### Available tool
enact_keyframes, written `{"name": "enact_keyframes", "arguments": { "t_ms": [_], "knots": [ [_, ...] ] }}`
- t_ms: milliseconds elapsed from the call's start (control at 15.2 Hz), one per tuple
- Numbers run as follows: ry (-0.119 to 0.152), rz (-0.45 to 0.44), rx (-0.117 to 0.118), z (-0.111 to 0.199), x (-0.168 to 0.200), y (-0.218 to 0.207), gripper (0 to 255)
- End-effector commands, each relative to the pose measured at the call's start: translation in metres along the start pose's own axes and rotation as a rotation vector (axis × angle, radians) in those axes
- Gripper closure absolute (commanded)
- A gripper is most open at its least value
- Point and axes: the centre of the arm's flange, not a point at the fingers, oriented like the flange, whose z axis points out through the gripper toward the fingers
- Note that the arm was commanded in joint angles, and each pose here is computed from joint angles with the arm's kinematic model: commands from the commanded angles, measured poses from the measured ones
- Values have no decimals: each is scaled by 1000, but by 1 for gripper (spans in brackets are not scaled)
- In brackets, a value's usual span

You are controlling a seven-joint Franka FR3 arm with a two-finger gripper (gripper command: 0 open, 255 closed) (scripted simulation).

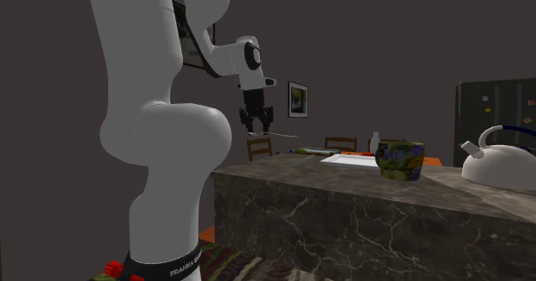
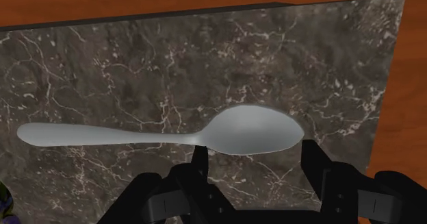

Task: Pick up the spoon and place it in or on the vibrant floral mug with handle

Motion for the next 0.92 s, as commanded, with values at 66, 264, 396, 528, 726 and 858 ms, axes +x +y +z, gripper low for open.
{"name": "enact_keyframes", "arguments": {
  "t_ms": [66, 264, 396, 528, 726, 858],
  "knots": [
    [-1, 0, 0, -16, 2, 0, 255],
    [-1, 0, 0, -32, 4, 1, 255],
    [-1, 0, 0, -42, 6, 1, 255],
    [-1, 0, 0, -53, 7, 1, 255],
    [-1, 0, 0, -52, 21, 24, 255],
    [-1, 0, 0, -50, 34, 47, 255]
  ]
}}
